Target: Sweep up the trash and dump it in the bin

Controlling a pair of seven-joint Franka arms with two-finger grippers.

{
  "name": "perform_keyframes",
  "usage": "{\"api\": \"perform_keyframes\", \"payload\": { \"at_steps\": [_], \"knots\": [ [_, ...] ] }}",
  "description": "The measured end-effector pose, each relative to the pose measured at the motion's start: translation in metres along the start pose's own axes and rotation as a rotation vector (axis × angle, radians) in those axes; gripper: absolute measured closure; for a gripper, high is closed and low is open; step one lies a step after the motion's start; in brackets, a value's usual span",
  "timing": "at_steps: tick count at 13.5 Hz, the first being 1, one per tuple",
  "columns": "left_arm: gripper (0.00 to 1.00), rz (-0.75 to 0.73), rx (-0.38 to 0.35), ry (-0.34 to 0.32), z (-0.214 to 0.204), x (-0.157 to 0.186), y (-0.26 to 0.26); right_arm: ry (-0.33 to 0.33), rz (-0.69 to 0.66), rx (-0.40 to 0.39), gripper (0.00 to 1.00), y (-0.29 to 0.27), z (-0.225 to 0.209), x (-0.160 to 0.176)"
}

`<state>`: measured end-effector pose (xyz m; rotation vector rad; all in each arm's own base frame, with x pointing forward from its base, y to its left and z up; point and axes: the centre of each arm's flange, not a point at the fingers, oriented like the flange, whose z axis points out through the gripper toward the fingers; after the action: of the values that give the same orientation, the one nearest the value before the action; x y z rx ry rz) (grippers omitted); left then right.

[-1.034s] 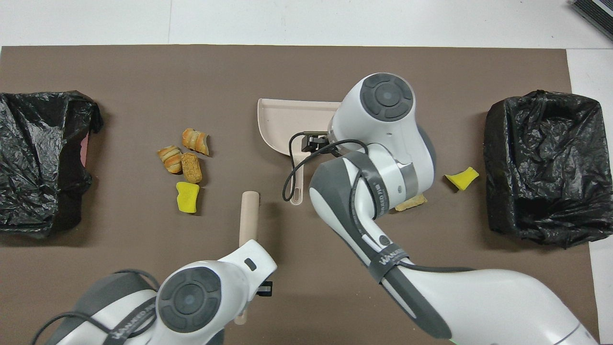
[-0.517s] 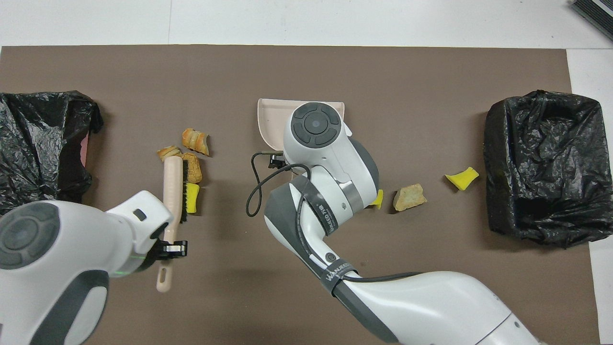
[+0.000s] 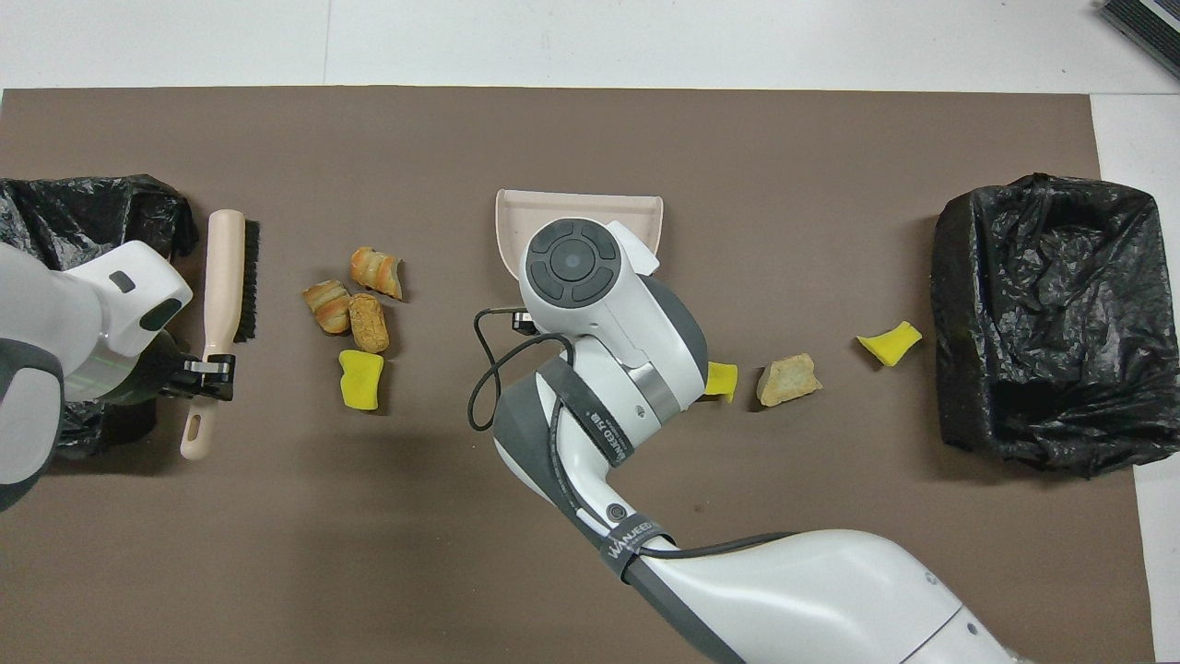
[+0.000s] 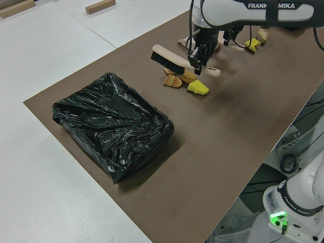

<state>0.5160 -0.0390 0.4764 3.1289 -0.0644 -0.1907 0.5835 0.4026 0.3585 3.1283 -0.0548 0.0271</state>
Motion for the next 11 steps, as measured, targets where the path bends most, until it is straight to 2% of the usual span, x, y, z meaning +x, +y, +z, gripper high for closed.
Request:
{"api": "perform_keyframes", "payload": {
  "at_steps": [2,5,7,8,9,11],
  "knots": [
    [0.74,0.013,0.013,0.009,0.003,0.005,-0.012,-0.010,-0.002,-0.009,0.39,0.001,0.006,-0.003],
    [0.74,0.029,0.058,-0.013,0.026,0.020,-0.018,-0.020,-0.011,-0.016,0.41,-0.003,0.010,-0.008],
    [0.74,0.040,0.063,-0.020,0.046,0.036,-0.015,-0.033,-0.021,-0.028,0.53,-0.007,0.010,-0.013],
    [0.74,0.044,0.063,-0.027,0.052,0.041,-0.014,-0.036,-0.024,-0.030,0.54,-0.008,0.009,-0.015],
    [0.74,0.054,0.063,-0.033,0.057,0.042,-0.010,-0.037,-0.027,-0.031,0.65,-0.009,0.009,-0.017],
    [0.74,0.082,0.066,-0.045,0.065,0.041,0.004,-0.036,-0.035,-0.031,0.69,-0.012,0.007,-0.019]
  ]
}}
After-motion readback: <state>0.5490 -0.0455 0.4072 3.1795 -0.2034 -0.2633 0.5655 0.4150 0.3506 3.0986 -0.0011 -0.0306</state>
